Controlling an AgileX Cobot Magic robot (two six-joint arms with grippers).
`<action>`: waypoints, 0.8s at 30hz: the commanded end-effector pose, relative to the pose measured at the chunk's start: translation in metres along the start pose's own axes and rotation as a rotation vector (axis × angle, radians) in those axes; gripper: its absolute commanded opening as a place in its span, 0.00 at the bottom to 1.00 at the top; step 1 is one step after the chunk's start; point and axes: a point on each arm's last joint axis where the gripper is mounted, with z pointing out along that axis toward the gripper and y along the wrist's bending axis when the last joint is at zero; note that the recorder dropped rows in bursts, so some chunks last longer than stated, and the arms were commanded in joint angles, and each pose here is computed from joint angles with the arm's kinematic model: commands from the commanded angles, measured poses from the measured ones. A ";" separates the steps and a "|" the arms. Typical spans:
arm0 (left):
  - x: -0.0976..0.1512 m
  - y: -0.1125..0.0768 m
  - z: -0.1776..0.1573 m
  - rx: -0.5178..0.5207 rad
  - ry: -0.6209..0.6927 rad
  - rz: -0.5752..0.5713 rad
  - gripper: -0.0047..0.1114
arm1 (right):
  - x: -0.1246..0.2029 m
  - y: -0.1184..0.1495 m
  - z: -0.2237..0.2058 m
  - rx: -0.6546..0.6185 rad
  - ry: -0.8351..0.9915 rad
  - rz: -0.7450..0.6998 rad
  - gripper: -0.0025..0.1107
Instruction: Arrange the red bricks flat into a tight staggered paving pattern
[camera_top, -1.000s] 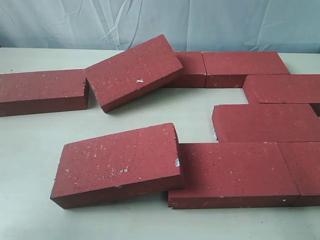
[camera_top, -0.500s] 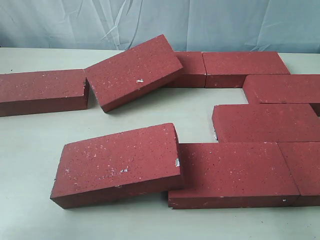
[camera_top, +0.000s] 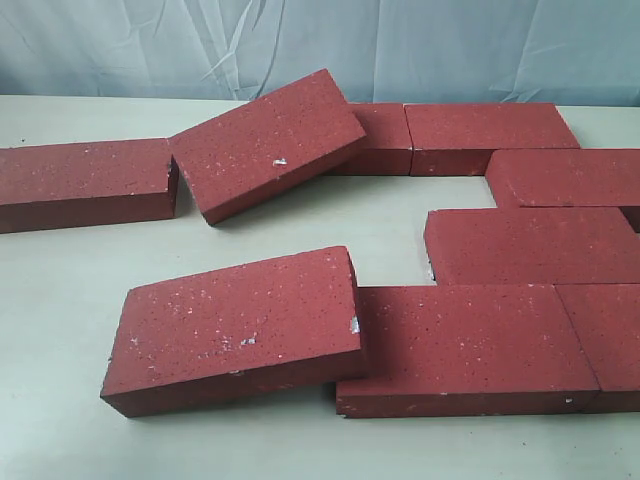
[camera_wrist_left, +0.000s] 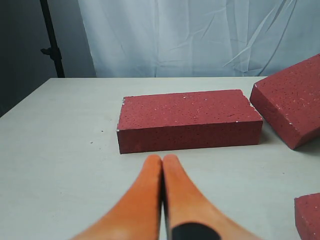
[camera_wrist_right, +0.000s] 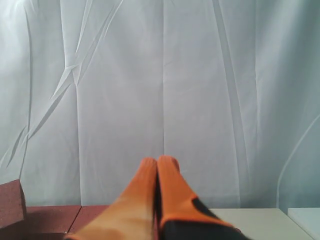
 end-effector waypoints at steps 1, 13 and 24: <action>0.001 0.000 0.000 0.000 -0.007 -0.009 0.04 | -0.002 0.000 0.000 0.004 -0.008 -0.010 0.02; 0.001 0.000 0.000 0.000 -0.007 -0.009 0.04 | -0.041 0.001 0.018 -0.001 -0.022 -0.037 0.02; 0.001 0.000 0.000 0.000 -0.007 -0.009 0.04 | -0.048 0.002 0.045 -0.013 -0.129 -0.034 0.02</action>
